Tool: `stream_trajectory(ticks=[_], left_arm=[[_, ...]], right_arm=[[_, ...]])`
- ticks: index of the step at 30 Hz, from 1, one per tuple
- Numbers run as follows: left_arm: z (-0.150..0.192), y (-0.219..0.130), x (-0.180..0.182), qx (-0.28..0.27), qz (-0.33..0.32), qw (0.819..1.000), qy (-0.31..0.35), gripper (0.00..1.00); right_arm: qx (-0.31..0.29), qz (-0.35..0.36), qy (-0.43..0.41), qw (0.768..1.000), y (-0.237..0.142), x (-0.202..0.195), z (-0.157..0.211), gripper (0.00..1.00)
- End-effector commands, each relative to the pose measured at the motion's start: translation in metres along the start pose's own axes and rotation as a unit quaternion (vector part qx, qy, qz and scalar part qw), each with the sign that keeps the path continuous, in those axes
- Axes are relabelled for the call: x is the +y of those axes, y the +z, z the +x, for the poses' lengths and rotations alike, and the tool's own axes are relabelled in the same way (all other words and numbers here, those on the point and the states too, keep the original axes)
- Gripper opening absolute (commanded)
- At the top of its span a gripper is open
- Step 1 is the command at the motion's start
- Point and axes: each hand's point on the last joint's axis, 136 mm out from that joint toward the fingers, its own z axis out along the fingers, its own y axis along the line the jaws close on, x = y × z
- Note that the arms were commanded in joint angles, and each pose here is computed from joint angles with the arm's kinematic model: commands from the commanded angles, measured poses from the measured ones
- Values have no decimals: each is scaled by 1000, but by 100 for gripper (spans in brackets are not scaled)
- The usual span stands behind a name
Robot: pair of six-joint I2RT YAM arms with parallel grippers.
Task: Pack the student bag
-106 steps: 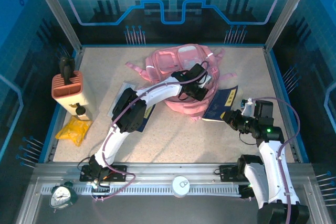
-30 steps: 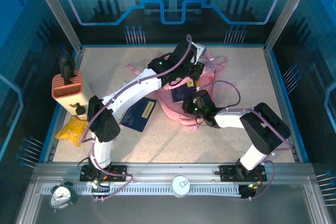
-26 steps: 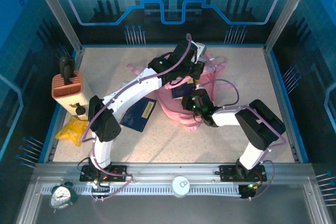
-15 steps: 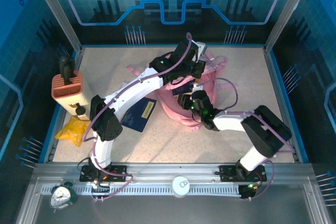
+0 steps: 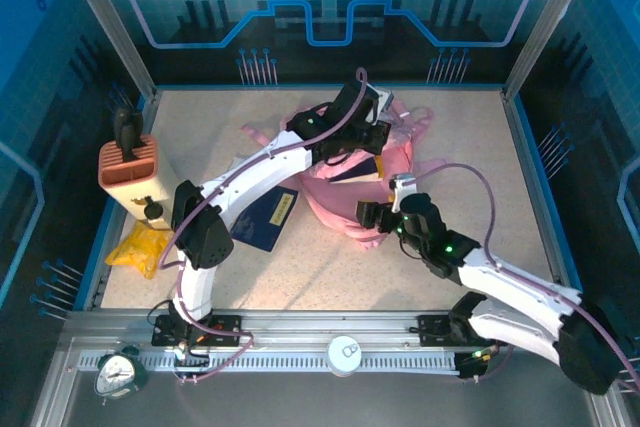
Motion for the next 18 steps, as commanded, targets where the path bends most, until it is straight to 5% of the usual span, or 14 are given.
stream_trajectory(ticks=[1,8,13,18], left_arm=[[9,15,-3,-2,13,1000,-11,0],[48,38,-4,44,23,998,-37,1],[74,37,-20,87,62,994,-28,18],[66,7,-30,66,92,993,-40,36]], right_arm=[[54,45,-17,997,-20,-24,29,100],[75,45,-16,996,-38,-27,31,100],[81,-11,-18,996,-41,-6,29,100],[93,-41,-6,995,-44,11,23,100]])
